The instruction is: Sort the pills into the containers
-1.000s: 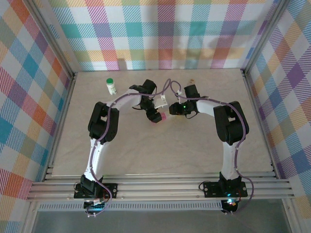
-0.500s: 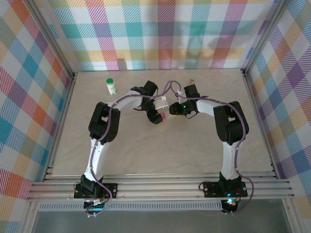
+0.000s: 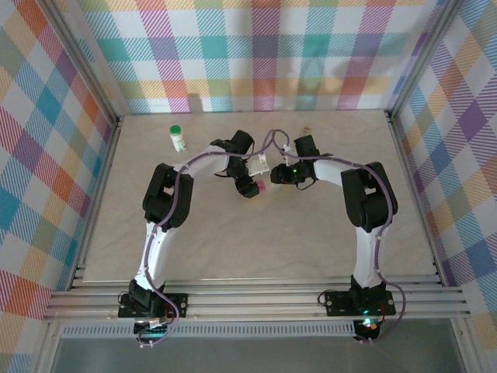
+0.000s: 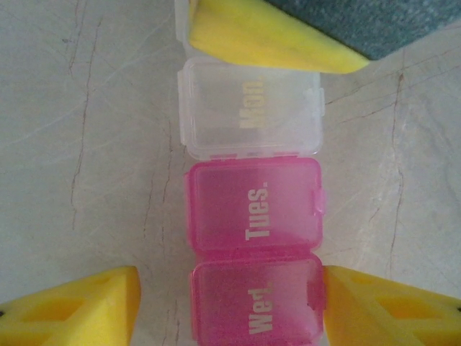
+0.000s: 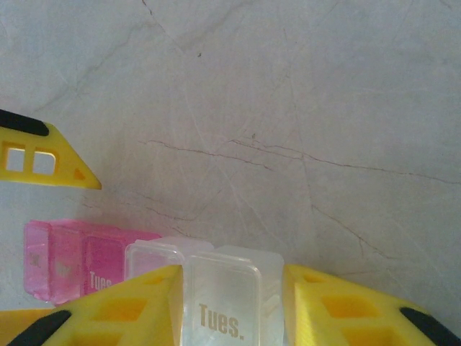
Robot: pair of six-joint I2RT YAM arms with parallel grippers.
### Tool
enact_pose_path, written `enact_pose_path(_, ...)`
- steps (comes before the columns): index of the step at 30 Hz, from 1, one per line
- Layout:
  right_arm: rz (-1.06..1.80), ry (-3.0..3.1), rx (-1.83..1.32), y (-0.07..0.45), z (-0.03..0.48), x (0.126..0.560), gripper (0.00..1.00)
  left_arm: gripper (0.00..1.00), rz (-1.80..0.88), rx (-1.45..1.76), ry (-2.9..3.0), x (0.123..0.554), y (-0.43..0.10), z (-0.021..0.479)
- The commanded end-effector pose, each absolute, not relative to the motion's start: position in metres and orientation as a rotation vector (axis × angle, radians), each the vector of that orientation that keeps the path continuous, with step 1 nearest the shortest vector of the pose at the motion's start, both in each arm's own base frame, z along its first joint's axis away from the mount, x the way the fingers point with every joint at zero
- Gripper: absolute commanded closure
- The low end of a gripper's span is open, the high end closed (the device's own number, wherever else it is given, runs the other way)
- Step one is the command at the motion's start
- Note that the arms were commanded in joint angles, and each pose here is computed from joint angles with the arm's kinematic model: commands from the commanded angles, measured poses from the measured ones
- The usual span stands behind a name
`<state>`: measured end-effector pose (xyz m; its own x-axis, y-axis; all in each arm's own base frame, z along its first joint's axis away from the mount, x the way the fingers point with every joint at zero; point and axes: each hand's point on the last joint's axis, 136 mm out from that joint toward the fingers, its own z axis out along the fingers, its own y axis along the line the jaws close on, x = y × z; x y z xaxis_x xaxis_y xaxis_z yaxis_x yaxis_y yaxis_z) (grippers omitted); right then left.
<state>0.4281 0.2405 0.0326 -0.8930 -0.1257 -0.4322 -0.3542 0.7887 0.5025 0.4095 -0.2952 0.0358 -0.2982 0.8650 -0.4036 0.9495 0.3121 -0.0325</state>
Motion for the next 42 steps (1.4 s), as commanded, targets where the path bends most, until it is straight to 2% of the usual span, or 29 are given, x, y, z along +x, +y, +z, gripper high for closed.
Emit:
enact_pose_path(1, 0.756, 2.793, -0.328, 0.224, -0.016, 0.398, 0.62, 0.38, -0.370, 1.637, 2.269, 0.411, -0.302, 0.034)
enact_pose_path(6, 0.751, 2.792, -0.329, 0.224, -0.015, 0.399, 0.62, 0.49, -0.381, 1.626, 2.272, 0.412, -0.304, 0.037)
enact_pose_path(14, 0.647, 2.830, -0.318, 0.212, -0.024, 0.399, 0.62, 0.77, -0.451, 1.639, 2.300, 0.407, -0.298, 0.041)
enact_pose_path(20, 0.625, 2.848, -0.307, 0.209, -0.027, 0.399, 0.63, 0.81, -0.559, 1.624, 2.343, 0.403, -0.288, 0.050)
enact_pose_path(24, 0.621, 2.846, -0.308, 0.209, -0.026, 0.399, 0.62, 0.75, -0.605, 1.591, 2.394, 0.405, -0.282, 0.051)
enact_pose_path(29, 0.624, 2.846, -0.308, 0.210, -0.026, 0.399, 0.63, 0.43, -0.612, 1.505, 2.378, 0.410, -0.289, 0.059)
enact_pose_path(34, 0.625, 2.846, -0.308, 0.210, -0.026, 0.399, 0.63, 0.29, -0.592, 1.359, 2.279, 0.423, -0.300, 0.087)
enact_pose_path(35, 0.625, 2.847, -0.306, 0.210, -0.026, 0.399, 0.63, 0.21, -0.587, 1.346, 2.266, 0.422, -0.301, 0.090)
enact_pose_path(37, 0.625, 2.846, -0.307, 0.210, -0.026, 0.399, 0.63, 0.17, -0.536, 1.353, 2.247, 0.420, -0.304, 0.090)
enact_pose_path(42, 0.630, 2.845, -0.306, 0.210, -0.026, 0.400, 0.62, 0.18, -0.376, 1.422, 2.248, 0.420, -0.305, 0.078)
